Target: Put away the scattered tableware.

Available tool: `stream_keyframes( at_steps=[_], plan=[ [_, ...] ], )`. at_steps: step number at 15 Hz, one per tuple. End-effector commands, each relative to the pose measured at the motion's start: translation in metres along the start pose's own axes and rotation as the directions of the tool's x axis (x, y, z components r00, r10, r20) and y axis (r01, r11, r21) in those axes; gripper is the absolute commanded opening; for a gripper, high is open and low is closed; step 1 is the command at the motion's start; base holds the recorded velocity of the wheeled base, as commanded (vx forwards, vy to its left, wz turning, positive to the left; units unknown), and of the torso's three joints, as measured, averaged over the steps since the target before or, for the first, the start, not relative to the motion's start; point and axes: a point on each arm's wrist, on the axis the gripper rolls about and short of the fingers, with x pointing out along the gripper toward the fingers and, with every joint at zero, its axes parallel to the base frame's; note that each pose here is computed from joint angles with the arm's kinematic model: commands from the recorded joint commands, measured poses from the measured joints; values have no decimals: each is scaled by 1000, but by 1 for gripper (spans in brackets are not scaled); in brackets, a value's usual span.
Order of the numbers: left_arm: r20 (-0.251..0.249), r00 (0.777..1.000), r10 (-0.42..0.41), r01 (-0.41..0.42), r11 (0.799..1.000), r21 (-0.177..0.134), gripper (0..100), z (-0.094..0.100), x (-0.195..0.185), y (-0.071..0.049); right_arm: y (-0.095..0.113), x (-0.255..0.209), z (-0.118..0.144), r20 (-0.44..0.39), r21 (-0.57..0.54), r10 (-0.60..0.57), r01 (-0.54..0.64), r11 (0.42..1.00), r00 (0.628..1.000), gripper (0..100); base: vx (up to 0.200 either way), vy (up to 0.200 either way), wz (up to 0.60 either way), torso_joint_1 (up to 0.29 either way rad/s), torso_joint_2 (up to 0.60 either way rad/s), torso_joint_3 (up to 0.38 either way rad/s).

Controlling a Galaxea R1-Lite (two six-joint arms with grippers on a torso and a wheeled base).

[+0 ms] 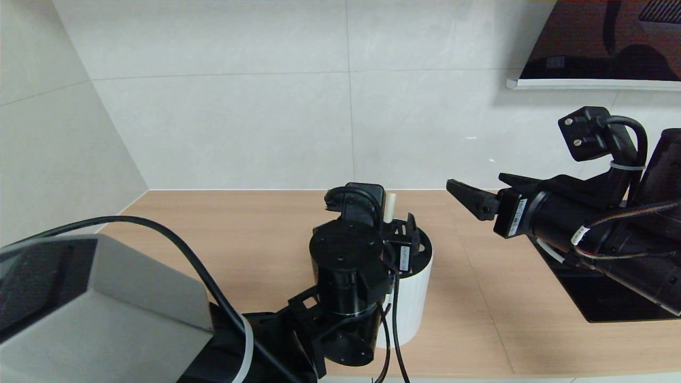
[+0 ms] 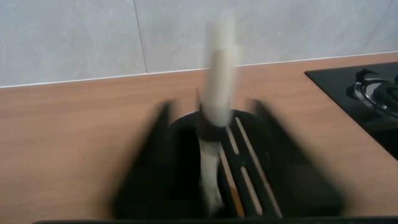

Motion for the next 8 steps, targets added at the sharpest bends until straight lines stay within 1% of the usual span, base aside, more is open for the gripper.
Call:
stream_keyframes(
  at_steps=[1,4,5,6,7,8],
  plan=[
    [2,1000,1,-1,1000,-2,100,1,0,0,0,0,-1,-2,0,0,0,1000,1000,100,0,0,0,0,0,0],
    [0,1000,1,-1,1000,-1,100,2,-2,2,0,0,0,0,0,2,-2,1000,1000,100,0,0,0,0,0,0],
    [5,1000,0,0,1000,-5,100,4,-3,2,0,0,0,0,0,0,0,1000,1000,100,0,0,0,0,0,0],
    [13,1000,0,0,1000,-12,100,9,-6,5,0,0,0,1,2,0,0,1000,1000,100,0,0,0,0,0,0],
    [27,1000,-4,4,1000,-22,100,19,-12,10,0,-1,1,6,1,1,-1,1000,1000,100,0,0,0,0,0,0],
    [57,998,-29,31,998,-48,100,37,-20,20,0,-3,3,13,4,2,-2,1000,1000,100,0,0,0,0,0,0]
  ],
)
